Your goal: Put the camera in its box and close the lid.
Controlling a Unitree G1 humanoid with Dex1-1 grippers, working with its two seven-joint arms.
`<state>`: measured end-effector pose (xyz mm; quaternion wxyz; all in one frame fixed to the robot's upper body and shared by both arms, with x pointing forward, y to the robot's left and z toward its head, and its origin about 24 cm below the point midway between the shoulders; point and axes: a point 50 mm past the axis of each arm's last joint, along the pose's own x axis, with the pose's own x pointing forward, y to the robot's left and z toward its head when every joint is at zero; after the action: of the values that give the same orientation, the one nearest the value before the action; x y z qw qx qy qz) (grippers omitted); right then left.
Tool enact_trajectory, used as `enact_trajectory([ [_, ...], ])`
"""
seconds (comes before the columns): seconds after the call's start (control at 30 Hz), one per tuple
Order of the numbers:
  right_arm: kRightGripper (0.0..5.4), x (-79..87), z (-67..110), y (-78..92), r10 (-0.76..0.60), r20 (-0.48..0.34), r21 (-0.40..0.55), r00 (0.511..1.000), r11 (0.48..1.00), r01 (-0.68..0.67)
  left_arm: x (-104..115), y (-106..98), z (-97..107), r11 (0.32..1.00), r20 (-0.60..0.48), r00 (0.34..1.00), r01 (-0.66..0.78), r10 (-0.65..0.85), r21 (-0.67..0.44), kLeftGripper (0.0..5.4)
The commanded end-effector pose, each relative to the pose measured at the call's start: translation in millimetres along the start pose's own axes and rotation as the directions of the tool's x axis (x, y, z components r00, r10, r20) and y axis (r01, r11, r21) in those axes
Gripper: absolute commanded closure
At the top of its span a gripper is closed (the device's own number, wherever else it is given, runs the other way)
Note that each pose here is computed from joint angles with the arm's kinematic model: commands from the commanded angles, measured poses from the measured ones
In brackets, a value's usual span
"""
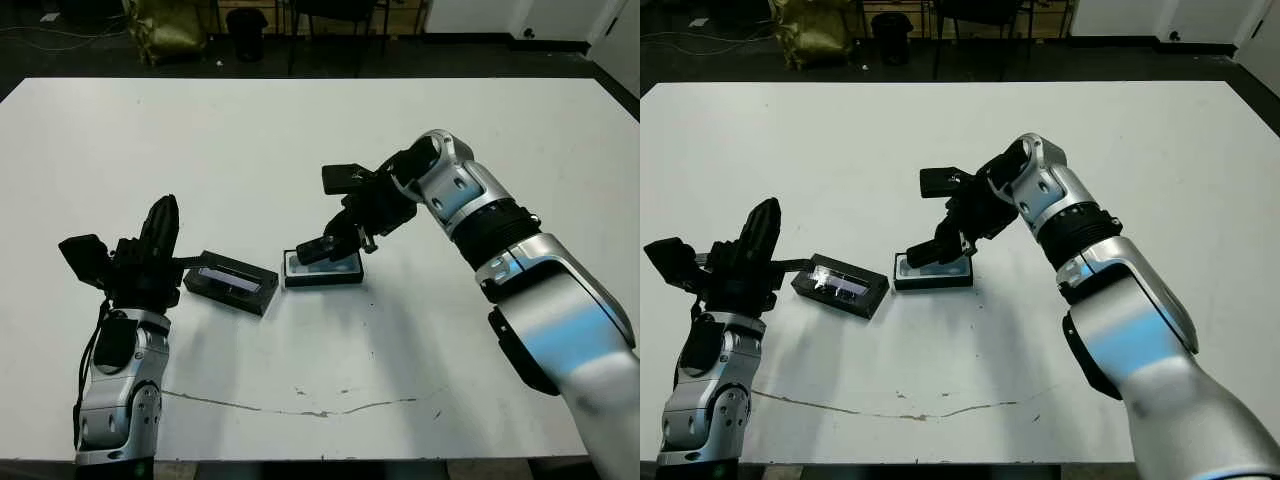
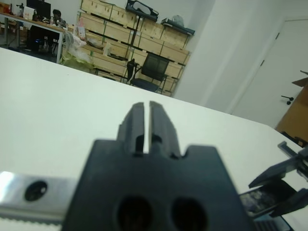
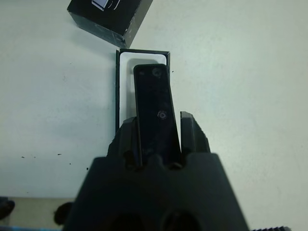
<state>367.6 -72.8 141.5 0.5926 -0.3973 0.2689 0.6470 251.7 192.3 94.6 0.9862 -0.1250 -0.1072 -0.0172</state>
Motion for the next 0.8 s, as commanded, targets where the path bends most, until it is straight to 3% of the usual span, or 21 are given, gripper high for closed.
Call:
enact_trajectory([
  [0.03, 4.71, 0.8, -0.5, 0.0, -0.005, 0.010, 0.012, 1.000, 1.000, 0.005, -3.6, 3.5, -5.7, 1.000, -0.032, 0.999, -0.018, 0.018, 0.006, 5.40],
  [0.33, 4.71, 2.5, 4.8, 0.4, 0.000, 0.029, 0.003, 1.000, 1.000, 0.000, -2.9, 3.1, -5.7, 1.000, -0.034, 0.999, -0.012, 0.011, -0.011, 5.40],
  [0.47, 4.71, 2.8, 8.2, 0.6, -0.006, 0.025, -0.045, 1.000, 0.999, 0.008, -3.5, 2.7, -5.3, 1.000, -0.033, 0.999, -0.017, 0.018, 0.009, 5.40],
  [0.8, 4.71, 4.1, 12.7, 0.5, 0.016, 0.038, -0.024, 0.999, 1.000, -0.015, -3.2, 2.1, -5.7, 1.000, -0.031, 0.999, -0.007, 0.006, -0.006, 5.40],
])
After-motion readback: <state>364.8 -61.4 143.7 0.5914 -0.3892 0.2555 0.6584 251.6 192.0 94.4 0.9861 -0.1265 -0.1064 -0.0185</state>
